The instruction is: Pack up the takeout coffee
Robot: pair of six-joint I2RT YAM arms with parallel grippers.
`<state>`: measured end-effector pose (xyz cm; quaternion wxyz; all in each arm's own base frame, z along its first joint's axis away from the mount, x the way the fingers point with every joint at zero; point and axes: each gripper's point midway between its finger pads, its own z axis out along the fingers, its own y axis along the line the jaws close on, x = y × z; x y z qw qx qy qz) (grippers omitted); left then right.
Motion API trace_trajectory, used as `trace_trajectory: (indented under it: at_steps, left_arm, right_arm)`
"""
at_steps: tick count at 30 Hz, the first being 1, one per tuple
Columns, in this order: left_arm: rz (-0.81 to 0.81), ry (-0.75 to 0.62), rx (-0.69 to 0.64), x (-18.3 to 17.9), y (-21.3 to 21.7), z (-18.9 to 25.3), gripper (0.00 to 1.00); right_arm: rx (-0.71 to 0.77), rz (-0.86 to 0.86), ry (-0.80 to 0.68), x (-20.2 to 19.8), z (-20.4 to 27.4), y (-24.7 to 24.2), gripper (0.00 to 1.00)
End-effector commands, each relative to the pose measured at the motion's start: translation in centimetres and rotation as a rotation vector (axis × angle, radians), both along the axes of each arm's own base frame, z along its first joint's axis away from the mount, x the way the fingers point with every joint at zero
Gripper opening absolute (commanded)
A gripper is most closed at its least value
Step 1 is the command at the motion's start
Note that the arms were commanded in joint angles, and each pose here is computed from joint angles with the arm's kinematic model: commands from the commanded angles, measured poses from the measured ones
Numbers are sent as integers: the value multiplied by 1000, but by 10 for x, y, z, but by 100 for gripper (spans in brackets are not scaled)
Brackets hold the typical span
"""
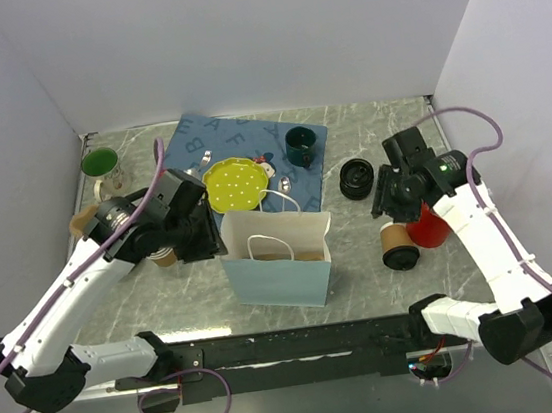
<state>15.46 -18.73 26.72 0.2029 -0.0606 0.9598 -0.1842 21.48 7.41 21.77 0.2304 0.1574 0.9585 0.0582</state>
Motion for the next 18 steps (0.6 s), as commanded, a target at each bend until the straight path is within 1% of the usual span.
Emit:
trace_trajectory:
  at_steps: [1,2,3,7,9,11,12,13,14,15,16,17,18]
  left_arm:
    - [-14,-19,24,3,3,4,29]
    - [-10,-12,27,2,4,2,24]
    - [-2,-13,15,0,5,4,16]
    - [23,1,-45,-12,8,9,6]
    - [30,18,-88,-20,7,12,3]
    - [31,31,-105,-26,8,11,4]
    - [29,40,-126,-30,8,13,8]
    - [29,41,-136,-33,8,14,13]
    - [30,40,-147,-34,9,16,22]
    - [30,32,-165,-36,9,20,48]
    - [29,25,-171,-36,10,23,60]
    - [25,12,-188,-37,9,30,68]
    - [17,-1,-196,-38,10,34,99]
  right_arm:
    - [-25,-193,22,-11,-17,-24,56]
    - [-30,-221,23,-11,-20,-27,56]
    - [-25,-272,27,-11,-23,-28,56]
    - [-82,-432,99,-16,-44,-41,58]
    - [-89,-498,114,-15,-54,-43,59]
    - [-109,-517,136,-16,-69,-45,61]
    - [-125,-545,133,-16,-76,-49,61]
    - [-135,-556,132,-14,-80,-51,61]
    - [-142,-570,130,-13,-83,-53,61]
    - [-165,-585,131,-14,-87,-58,62]
    - [-174,-598,132,-15,-88,-60,62]
    - [-178,-618,131,-16,-89,-61,62]
    - [-186,-633,136,-20,-92,-63,63]
